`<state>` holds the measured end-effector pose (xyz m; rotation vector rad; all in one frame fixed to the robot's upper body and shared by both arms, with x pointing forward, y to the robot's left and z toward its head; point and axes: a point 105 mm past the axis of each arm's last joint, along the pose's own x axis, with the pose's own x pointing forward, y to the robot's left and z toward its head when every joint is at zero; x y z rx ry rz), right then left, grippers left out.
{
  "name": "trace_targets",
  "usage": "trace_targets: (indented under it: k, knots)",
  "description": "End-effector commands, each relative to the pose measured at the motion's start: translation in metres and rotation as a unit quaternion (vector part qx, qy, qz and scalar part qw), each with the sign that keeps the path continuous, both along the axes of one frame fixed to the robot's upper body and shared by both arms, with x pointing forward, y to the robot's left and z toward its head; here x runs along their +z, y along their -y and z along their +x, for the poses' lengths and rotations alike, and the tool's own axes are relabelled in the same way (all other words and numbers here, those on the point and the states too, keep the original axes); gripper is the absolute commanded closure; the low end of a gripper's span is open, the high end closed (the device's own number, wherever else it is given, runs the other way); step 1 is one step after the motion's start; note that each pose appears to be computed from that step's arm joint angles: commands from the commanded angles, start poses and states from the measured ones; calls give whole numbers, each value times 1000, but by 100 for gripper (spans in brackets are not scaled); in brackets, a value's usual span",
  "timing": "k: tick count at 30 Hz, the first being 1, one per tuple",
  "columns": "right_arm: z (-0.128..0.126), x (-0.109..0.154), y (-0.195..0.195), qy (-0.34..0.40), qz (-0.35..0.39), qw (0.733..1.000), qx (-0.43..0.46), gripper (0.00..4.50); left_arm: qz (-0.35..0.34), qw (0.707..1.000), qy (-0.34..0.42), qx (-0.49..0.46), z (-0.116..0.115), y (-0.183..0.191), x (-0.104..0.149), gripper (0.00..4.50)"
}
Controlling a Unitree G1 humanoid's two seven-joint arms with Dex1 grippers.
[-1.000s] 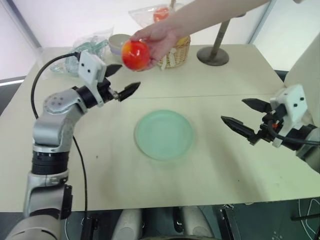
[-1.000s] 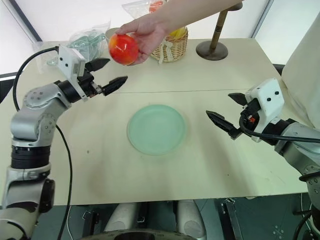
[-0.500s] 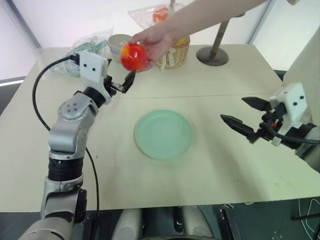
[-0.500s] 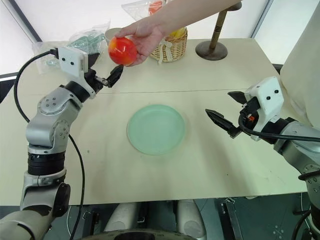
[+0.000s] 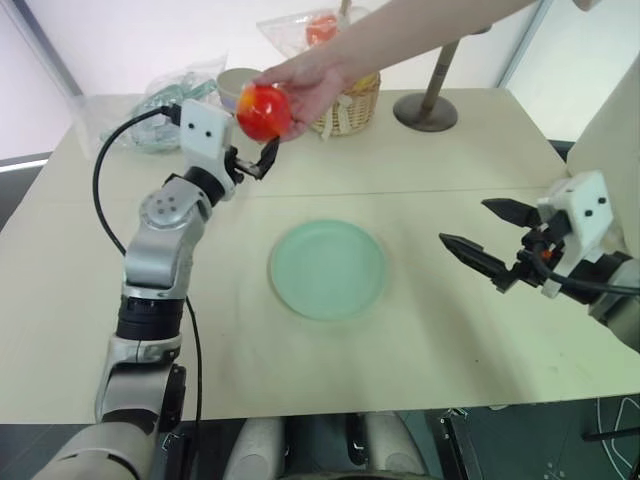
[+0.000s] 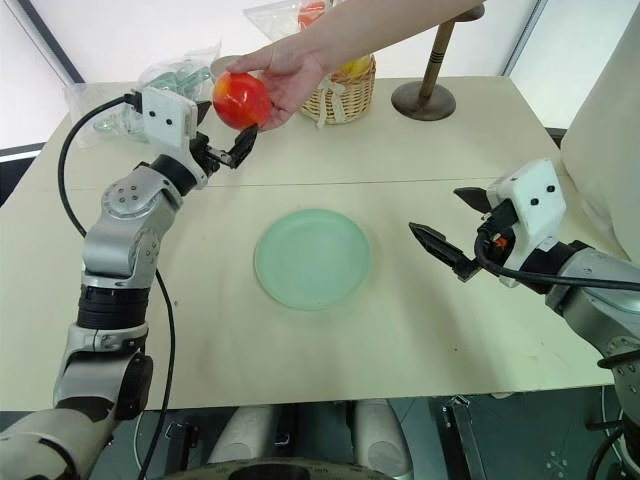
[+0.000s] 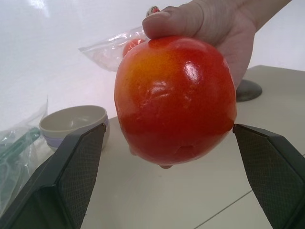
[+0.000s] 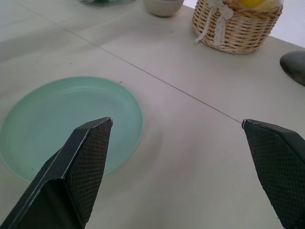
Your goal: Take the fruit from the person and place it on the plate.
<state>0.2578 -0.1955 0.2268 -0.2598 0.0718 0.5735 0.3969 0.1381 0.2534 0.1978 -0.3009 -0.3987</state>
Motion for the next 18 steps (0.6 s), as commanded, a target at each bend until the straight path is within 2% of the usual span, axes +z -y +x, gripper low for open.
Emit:
trace_targets:
  k: [1, 12, 18]
  knots:
    - [-4, 12, 0, 29, -6, 1000, -4, 4, 3, 999, 36, -6, 2, 6, 17, 0]
    - [-6, 13, 1, 31, -5, 999, -12, 4, -7, 999, 39, -9, 20, 17, 15, 0]
    - [-7, 12, 1, 31, -5, 999, -12, 4, -37, 999, 31, -26, 27, 28, 18, 0]
